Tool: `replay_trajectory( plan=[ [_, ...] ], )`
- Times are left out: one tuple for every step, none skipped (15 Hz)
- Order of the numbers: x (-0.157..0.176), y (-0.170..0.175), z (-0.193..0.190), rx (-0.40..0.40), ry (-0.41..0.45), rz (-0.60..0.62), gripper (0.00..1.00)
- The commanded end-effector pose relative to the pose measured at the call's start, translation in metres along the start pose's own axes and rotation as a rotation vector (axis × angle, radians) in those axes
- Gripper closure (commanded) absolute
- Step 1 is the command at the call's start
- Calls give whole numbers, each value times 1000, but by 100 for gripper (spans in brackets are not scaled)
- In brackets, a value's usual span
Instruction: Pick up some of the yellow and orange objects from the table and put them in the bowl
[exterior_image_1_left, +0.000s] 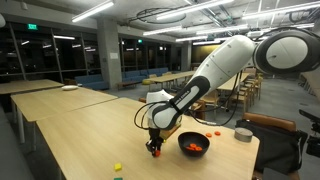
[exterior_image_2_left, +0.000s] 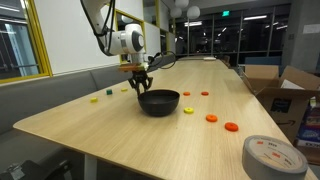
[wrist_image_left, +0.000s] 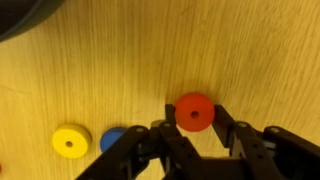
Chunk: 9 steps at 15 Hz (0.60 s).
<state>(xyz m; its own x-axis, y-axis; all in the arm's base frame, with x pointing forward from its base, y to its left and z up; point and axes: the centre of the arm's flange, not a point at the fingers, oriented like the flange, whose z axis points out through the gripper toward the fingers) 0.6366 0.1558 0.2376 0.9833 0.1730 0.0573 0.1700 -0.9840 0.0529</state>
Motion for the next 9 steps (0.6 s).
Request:
replay_trajectory(
  plan=[
    [-24, 12, -44, -69, 36, 40, 75],
    [-34, 19, -55, -85, 47, 60, 75],
    [-40, 24, -62, -98, 55, 77, 75],
    [-49, 32, -70, -113, 61, 98, 75],
    [-59, 39, -77, -126, 68, 120, 75],
    [-71, 46, -83, -137, 67, 142, 75],
    [-80, 52, -87, -148, 66, 165, 75],
    [-92, 57, -91, -156, 64, 184, 75],
    [-100, 62, -94, -164, 61, 205, 75]
  ],
)
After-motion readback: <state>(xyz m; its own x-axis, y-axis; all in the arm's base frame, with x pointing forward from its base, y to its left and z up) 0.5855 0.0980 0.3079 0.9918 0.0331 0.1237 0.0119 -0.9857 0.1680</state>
